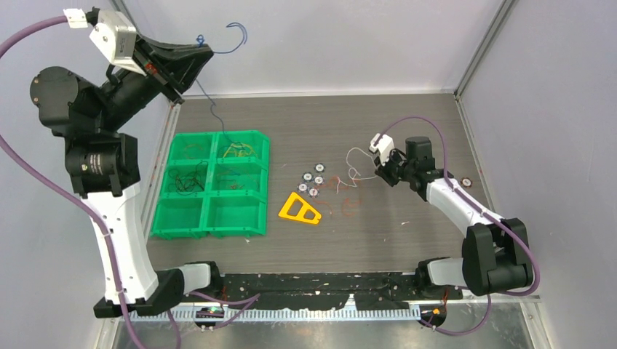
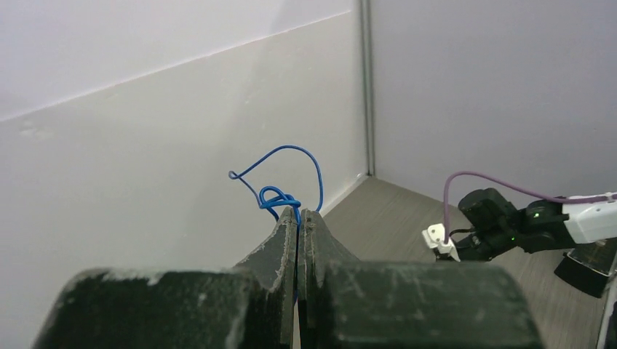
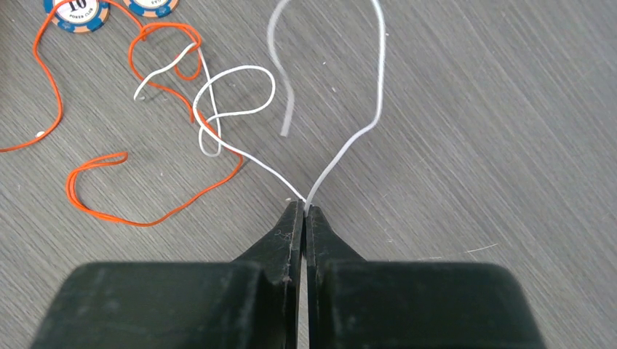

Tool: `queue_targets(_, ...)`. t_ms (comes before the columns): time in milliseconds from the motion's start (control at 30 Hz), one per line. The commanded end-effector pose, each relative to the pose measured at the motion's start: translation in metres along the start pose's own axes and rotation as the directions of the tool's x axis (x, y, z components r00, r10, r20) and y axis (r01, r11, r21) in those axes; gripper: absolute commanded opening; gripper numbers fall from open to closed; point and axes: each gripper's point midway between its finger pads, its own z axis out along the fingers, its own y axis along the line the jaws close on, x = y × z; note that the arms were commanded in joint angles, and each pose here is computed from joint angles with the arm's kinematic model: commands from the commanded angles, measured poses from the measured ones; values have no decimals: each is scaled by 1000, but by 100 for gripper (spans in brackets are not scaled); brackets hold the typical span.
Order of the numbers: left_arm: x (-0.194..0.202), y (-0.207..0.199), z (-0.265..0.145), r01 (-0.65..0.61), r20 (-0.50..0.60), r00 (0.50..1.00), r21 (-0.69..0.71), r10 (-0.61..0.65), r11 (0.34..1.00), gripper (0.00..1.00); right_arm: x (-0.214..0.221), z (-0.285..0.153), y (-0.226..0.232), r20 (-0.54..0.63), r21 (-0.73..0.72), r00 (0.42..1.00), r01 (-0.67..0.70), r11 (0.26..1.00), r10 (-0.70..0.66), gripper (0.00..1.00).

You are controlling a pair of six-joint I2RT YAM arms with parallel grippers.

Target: Untangle the cables

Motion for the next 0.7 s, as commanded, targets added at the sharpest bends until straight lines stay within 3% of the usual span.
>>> queue_targets(0,32,20,-20,63,-81,994,-119,-72,991,0,-25,-2,-12,50,12,998,38,999,-39,6)
queue_targets(433,115,13,-65,154,-215,956,-212,-200,965,0,-26,1,-11,43,-10,999,26,1000,-25,5)
queue_targets(667,61,-5,-63,93,-148,982,-179,-120,980,0,-23,2,-9,35,-20,999,24,1000,-23,5)
